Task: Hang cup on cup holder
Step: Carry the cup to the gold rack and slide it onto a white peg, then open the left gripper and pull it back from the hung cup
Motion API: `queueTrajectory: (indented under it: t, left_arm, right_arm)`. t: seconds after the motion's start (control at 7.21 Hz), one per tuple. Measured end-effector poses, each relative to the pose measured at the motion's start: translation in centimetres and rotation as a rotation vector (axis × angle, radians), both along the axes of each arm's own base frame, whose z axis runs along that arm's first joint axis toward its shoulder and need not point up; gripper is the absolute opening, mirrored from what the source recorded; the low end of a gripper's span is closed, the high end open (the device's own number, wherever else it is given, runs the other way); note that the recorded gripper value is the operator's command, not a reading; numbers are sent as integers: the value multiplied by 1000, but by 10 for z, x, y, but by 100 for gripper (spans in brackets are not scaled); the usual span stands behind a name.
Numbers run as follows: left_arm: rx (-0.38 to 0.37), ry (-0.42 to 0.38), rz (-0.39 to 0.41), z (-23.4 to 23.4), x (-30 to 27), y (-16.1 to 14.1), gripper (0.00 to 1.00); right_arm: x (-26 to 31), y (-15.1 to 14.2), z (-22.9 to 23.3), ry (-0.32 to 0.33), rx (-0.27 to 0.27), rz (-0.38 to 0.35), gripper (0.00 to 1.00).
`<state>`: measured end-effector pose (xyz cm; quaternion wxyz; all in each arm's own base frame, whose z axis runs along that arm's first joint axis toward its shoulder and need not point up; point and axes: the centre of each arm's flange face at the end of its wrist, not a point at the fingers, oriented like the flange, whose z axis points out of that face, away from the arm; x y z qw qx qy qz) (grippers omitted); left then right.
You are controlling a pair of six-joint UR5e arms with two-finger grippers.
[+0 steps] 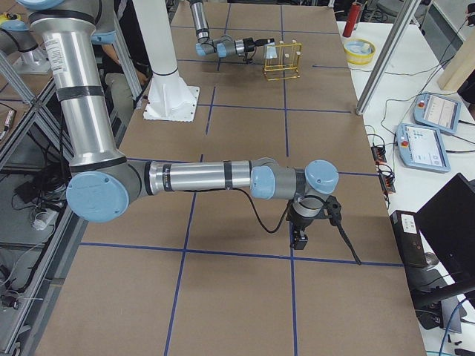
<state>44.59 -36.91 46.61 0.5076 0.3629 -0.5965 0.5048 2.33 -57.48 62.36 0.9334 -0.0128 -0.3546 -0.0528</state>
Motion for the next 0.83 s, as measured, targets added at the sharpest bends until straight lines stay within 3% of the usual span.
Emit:
queueTrajectory:
  t: [0.28, 0.83]
  left_arm:
    - [10, 34, -2, -12, -15, 3, 100]
    - [33, 119, -4, -12, -101, 27, 100]
  right_arm:
    - [0, 0, 0, 0, 0, 0, 100]
    - [0, 0, 0, 0, 0, 0, 100]
